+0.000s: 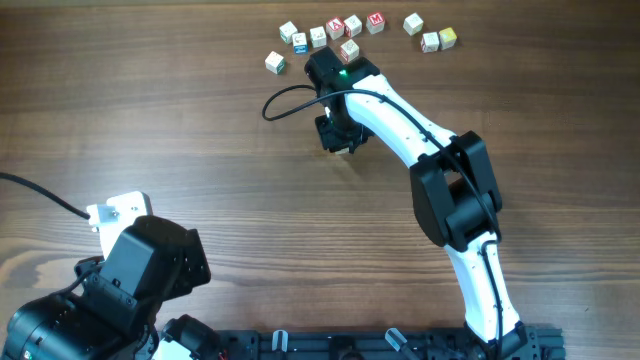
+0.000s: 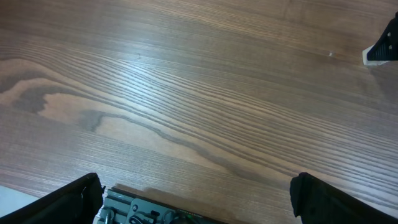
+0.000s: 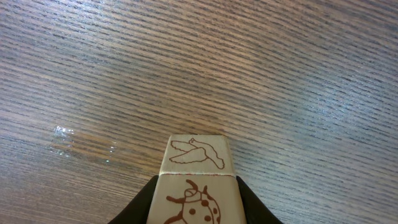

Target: Form a tower

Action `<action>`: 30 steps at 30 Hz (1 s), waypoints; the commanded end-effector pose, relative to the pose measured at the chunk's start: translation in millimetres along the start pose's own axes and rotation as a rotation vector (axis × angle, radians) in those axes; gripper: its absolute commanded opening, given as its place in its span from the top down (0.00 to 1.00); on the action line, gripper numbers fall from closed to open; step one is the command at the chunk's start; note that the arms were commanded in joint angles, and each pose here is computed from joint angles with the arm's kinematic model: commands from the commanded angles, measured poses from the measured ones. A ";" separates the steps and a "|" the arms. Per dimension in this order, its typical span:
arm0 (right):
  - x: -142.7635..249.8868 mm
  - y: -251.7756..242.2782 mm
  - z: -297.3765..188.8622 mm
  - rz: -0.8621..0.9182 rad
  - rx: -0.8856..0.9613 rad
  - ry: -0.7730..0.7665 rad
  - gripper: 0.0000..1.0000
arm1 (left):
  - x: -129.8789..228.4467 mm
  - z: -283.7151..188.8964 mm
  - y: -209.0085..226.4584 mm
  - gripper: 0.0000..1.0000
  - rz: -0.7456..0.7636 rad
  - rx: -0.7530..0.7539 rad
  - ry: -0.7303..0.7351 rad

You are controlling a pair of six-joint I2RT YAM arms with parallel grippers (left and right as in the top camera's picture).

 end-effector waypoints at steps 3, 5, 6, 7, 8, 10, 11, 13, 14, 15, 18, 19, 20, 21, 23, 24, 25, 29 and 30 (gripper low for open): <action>1.2 -1.5 8.6 0.011 -0.005 0.022 0.73 | -0.3 0.2 0.3 0.00 -0.014 -0.002 -0.003; 1.6 -1.6 8.5 0.044 -0.003 0.024 0.73 | -0.3 0.2 0.3 0.00 -0.014 -0.002 -0.003; 1.9 -1.6 8.4 0.070 -0.003 0.027 0.74 | -0.3 0.2 0.3 0.00 -0.014 -0.002 -0.003; 2.1 -2.1 8.4 0.093 -0.001 0.029 0.74 | -0.3 0.2 0.3 0.00 -0.014 -0.002 -0.003; 2.2 -2.6 8.4 0.115 -0.001 0.030 0.74 | -0.3 0.2 0.3 0.00 -0.014 -0.002 -0.002; 2.8 -3.0 7.9 0.164 0.001 0.035 0.75 | -0.3 0.2 0.3 0.00 -0.014 -0.002 -0.002; 2.9 -3.0 7.2 0.179 0.001 0.037 0.74 | -0.3 0.2 0.3 0.00 -0.014 -0.002 -0.003; 3.2 -2.8 6.8 0.211 -0.002 0.040 0.74 | -0.3 0.2 0.3 0.00 -0.014 -0.002 -0.002; 3.4 -2.2 6.8 0.219 -0.010 0.043 0.74 | -0.3 0.2 0.3 0.00 -0.014 -0.002 -0.003; 3.4 -1.5 6.8 0.221 -0.021 0.046 0.74 | -0.3 0.2 0.3 0.00 -0.014 -0.002 -0.003; 4.1 -0.1 6.6 0.264 -0.039 0.055 0.74 | -0.3 0.2 0.3 0.00 -0.014 -0.002 -0.003; 4.2 -0.1 6.7 0.276 -0.039 0.056 0.74 | -0.3 0.2 0.3 0.00 -0.014 -0.002 -0.003; 4.1 0.2 6.6 0.276 -0.043 0.057 0.74 | -0.3 0.2 0.3 0.00 -0.014 -0.002 -0.003; 4.3 0.4 6.7 0.276 -0.046 0.058 0.73 | -0.3 0.2 0.3 0.00 -0.014 -0.002 -0.003; 4.7 0.3 6.7 0.275 -0.044 0.061 0.67 | -0.3 0.2 0.3 0.00 -0.014 -0.002 -0.003; 4.9 0.3 6.7 0.275 -0.044 0.062 0.66 | -0.3 0.2 0.3 0.00 -0.014 -0.002 -0.003; 4.9 0.2 6.7 0.274 -0.044 0.062 0.64 | -0.3 0.2 0.3 0.00 -0.014 -0.002 -0.003; 4.7 0.3 6.7 0.272 -0.044 0.061 0.55 | -0.3 0.2 0.3 0.00 -0.014 -0.002 -0.003; 4.7 0.3 6.7 0.272 -0.044 0.061 0.54 | -0.3 0.2 0.3 0.00 -0.014 -0.002 -0.003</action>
Point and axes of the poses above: each gripper's point midway between its finger pads, its own z axis out along the fingers, its own y axis along the line the jaws close on, x = y × z, the point moved 10 cm from there along -z, back along the fingers, and after that the axes turned 3 degrees about -z, right-handed, at the moved point
